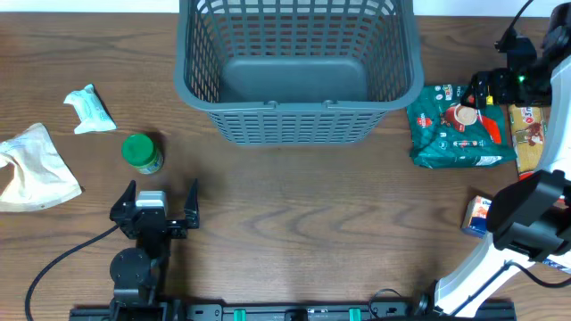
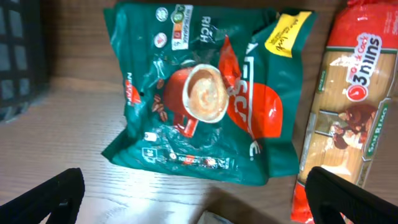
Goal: Pack container
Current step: 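Move the right gripper over the green Nescafé coffee pouch, then lower the right gripper and grasp the green coffee pouch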
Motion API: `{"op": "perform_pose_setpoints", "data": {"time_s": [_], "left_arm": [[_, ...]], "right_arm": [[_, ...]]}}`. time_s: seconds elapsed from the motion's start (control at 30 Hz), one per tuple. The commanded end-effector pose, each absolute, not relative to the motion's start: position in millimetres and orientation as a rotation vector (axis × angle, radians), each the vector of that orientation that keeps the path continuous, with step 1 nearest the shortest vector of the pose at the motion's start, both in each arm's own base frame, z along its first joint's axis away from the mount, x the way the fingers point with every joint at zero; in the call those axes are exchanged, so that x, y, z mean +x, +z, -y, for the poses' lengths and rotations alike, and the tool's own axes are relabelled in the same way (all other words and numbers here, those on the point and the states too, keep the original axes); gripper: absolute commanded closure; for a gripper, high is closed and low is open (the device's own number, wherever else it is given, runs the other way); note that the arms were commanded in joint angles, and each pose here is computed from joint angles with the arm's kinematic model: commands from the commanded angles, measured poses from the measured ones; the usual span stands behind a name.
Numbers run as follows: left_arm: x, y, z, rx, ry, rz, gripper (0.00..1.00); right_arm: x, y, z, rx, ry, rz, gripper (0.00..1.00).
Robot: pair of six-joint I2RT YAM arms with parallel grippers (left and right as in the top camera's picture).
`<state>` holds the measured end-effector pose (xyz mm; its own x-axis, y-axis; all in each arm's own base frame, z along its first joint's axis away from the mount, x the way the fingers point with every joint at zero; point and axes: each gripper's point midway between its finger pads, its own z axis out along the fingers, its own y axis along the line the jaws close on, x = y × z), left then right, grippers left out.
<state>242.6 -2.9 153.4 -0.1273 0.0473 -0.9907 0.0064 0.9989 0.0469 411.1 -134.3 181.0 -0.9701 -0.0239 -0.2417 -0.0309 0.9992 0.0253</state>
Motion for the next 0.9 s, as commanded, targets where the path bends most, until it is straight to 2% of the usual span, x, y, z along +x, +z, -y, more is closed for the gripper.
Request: {"op": "perform_pose_setpoints", "data": {"time_s": [0.0,0.2,0.43,0.67,0.87], "left_arm": [[242.8,136.6,0.9,0.043,0.052,-1.736,0.01],[242.8,136.6,0.9,0.043,0.052,-1.736,0.01],[242.8,136.6,0.9,0.043,0.052,-1.736,0.01],[242.8,136.6,0.9,0.043,0.052,-1.736,0.01],[242.8,136.6,0.9,0.043,0.052,-1.736,0.01]], "right_arm": [[414.8,175.5,132.7,-0.079,-0.002,-2.917,0.01],[417.9,167.0,122.0,-0.112,0.003,-2.926,0.01],[419.0,135.2,103.7,-0.199,-0.070,-2.978,0.01],[412.2,105.3,106.7,-0.163,-0.068,-3.013,0.01],[410.0,102.3,117.5,-0.086,-0.092,-3.017,0.01]]}}
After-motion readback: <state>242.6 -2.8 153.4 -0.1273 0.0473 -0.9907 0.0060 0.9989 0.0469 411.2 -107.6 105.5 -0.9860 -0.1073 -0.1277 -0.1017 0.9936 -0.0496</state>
